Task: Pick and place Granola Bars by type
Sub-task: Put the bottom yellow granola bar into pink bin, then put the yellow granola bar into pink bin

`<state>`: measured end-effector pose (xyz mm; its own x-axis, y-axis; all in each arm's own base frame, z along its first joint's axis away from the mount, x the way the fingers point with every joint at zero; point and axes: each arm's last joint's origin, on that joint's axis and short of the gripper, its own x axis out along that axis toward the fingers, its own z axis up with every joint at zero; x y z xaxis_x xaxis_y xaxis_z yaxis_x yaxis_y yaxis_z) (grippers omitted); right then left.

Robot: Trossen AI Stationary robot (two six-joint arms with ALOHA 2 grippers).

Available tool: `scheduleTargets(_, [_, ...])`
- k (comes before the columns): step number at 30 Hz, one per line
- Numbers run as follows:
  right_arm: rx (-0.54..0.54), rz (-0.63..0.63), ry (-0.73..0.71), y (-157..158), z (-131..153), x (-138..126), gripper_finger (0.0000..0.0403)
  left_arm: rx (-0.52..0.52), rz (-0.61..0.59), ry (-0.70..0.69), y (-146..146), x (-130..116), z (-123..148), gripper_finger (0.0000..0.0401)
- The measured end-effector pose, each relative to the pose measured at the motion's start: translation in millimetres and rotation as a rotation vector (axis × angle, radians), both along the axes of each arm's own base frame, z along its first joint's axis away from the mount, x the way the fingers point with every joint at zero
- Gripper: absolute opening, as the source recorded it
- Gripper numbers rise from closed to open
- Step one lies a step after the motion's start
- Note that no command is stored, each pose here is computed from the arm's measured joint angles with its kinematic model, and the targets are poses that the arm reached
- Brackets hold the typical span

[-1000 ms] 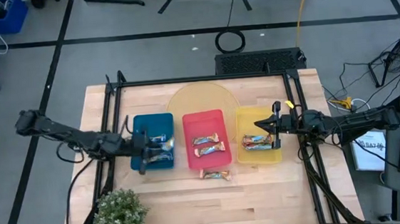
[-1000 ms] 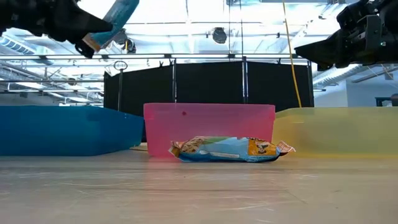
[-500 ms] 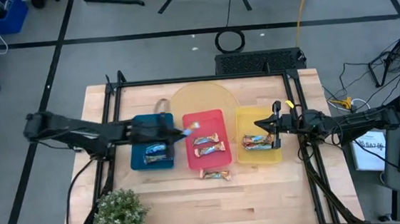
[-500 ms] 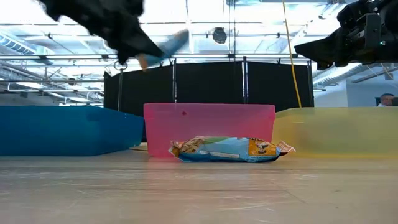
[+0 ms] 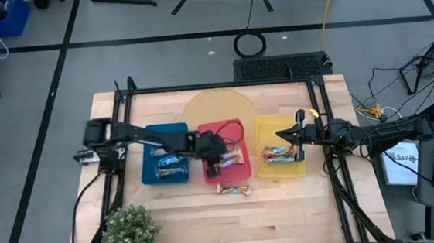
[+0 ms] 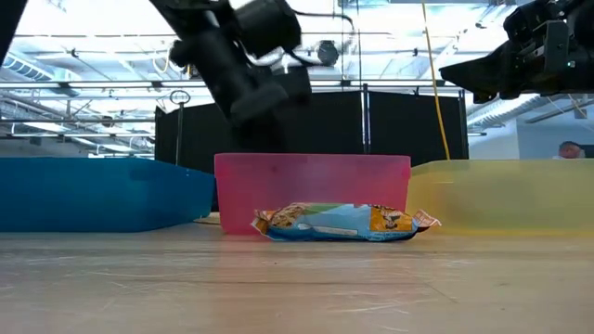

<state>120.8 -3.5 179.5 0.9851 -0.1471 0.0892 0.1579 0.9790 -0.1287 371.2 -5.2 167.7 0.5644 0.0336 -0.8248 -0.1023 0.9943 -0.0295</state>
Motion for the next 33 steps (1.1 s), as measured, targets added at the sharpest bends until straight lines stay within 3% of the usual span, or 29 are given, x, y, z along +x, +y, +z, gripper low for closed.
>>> scheduleTargets(8, [-0.003, 0.0, 0.001, 0, 0, 0, 0.0, -0.025, -0.004, 0.12, -1, 14, -20, 0.0056])
scheduleTargets(13, [-0.003, 0.0, 0.001, 0, 0, 0, 0.0, 0.0, -0.04, 0.093, -6, 14, -12, 0.0122])
scheduleTargets(19, [-0.003, 0.0, 0.003, 0, 0, 0, 0.0, 0.045, -0.122, 0.02, -16, 2, 28, 0.0214])
scheduleTargets(23, [-0.003, 0.0, 0.006, 0, -1, 0, 0.0, 0.103, -0.161, -0.05, -24, -29, 78, 0.0248])
scheduleTargets(27, [-0.003, 0.0, 0.009, 0, -1, 0, 0.0, 0.216, -0.175, -0.178, -32, -78, 106, 0.0238])
scheduleTargets(30, [-0.001, 0.0, 0.015, 0, -1, 0, 0.0, 0.23, -0.147, -0.305, -31, -122, 105, 0.0208])
scheduleTargets(33, [-0.001, 0.0, 0.03, 0, -3, 0, 0.0, 0.202, -0.138, -0.449, -29, -165, 82, 0.0165])
